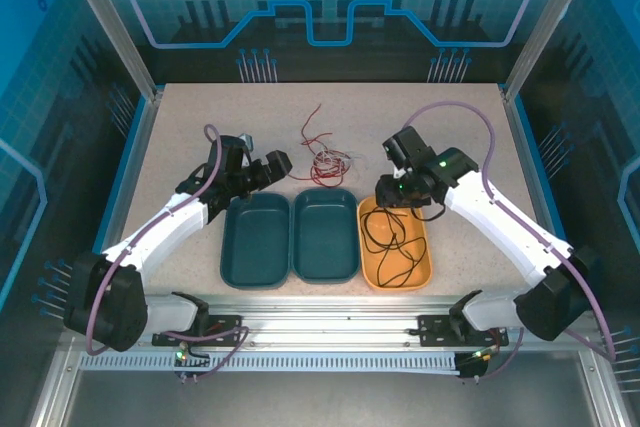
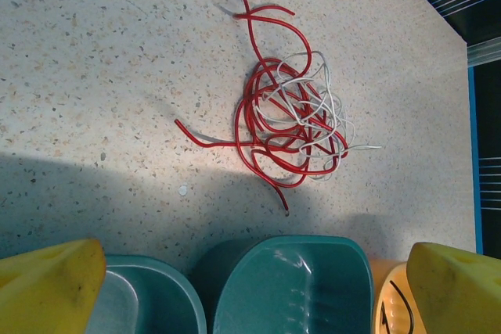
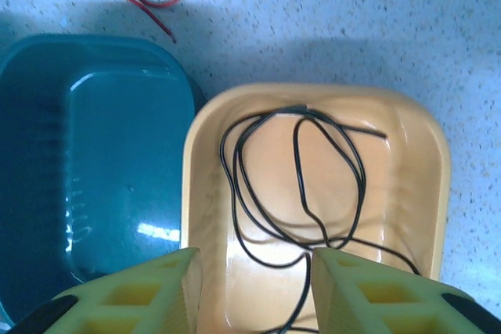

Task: Untangle the cables

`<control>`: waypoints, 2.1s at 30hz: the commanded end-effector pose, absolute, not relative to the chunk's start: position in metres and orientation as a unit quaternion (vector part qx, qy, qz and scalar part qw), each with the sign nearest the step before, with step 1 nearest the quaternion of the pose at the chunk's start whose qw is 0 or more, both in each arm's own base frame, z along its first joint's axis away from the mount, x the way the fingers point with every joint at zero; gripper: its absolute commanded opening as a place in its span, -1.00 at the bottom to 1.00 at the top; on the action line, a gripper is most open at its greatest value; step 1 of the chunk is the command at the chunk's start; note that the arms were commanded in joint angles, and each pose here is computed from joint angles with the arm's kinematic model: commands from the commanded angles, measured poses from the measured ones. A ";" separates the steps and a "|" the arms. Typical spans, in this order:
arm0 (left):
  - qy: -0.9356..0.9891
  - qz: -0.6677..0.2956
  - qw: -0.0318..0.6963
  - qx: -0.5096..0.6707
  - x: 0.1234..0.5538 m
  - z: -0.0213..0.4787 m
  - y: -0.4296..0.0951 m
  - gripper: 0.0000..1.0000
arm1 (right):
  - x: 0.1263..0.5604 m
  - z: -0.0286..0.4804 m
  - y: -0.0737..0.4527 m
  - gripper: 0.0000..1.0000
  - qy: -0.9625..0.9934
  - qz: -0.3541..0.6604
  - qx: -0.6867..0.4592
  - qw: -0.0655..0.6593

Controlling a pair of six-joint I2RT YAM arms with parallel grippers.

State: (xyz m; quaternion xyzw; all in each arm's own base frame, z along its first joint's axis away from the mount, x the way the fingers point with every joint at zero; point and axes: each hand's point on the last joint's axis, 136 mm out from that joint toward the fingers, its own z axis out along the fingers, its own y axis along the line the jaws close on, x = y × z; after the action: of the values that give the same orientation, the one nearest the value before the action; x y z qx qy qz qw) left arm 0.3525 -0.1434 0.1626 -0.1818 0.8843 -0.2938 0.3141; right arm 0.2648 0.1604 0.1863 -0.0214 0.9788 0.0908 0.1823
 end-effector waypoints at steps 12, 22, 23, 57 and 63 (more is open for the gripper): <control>0.902 -0.305 0.274 -0.138 0.404 0.170 -0.178 0.98 | 0.372 0.190 0.208 -0.15 0.965 0.124 -0.087 0.214; 0.928 -0.293 0.197 -0.119 0.447 0.119 -0.208 0.98 | 0.418 0.161 0.230 -0.10 0.964 0.152 -0.100 0.196; 0.929 -0.292 0.192 -0.118 0.451 0.115 -0.210 0.97 | 0.421 0.158 0.232 -0.10 0.964 0.150 -0.101 0.193; 0.916 -0.327 0.187 -0.134 0.527 0.096 -0.224 -1.00 | 0.469 0.123 0.218 -0.89 0.966 0.197 -0.042 0.162; 0.902 -0.327 0.228 -0.164 0.541 0.119 -0.187 -1.00 | 0.484 0.158 0.196 -0.98 0.958 0.197 -0.027 0.204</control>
State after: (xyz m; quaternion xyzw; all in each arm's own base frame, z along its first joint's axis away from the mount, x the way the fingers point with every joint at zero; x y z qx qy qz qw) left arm 0.5318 -0.2101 0.0835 -0.1485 0.9162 -0.3229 0.1849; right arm 0.4739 0.2051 0.1092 -0.0267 0.9703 0.1846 0.1541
